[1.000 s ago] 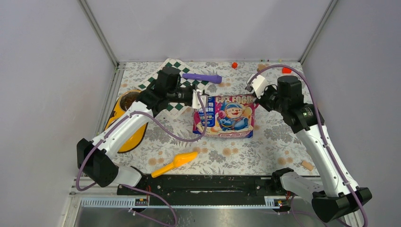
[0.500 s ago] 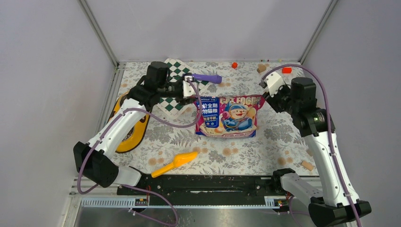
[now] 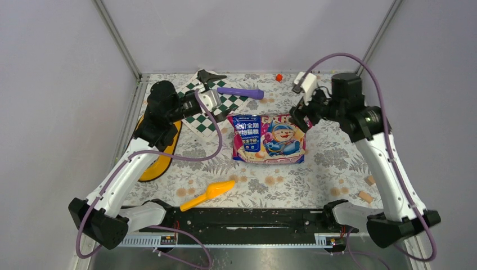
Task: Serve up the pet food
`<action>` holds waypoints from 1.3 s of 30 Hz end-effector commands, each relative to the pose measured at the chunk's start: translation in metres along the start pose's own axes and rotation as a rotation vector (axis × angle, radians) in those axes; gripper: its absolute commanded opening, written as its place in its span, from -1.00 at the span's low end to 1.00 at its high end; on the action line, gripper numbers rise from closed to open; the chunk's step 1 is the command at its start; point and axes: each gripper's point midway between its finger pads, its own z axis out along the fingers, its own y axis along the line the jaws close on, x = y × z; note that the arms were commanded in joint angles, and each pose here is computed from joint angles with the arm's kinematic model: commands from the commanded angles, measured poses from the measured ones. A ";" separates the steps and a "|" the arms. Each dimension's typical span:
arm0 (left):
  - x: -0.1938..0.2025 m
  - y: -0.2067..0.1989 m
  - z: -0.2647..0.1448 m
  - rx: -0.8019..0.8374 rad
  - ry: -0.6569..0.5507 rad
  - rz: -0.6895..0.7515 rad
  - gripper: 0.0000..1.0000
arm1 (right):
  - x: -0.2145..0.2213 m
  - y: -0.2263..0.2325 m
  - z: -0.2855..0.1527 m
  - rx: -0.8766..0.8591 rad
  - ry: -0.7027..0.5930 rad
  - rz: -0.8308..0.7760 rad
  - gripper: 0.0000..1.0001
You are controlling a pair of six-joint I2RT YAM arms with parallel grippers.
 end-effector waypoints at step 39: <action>-0.013 0.050 -0.050 -0.450 0.025 -0.187 0.98 | -0.024 -0.047 -0.005 0.123 0.129 -0.159 -1.00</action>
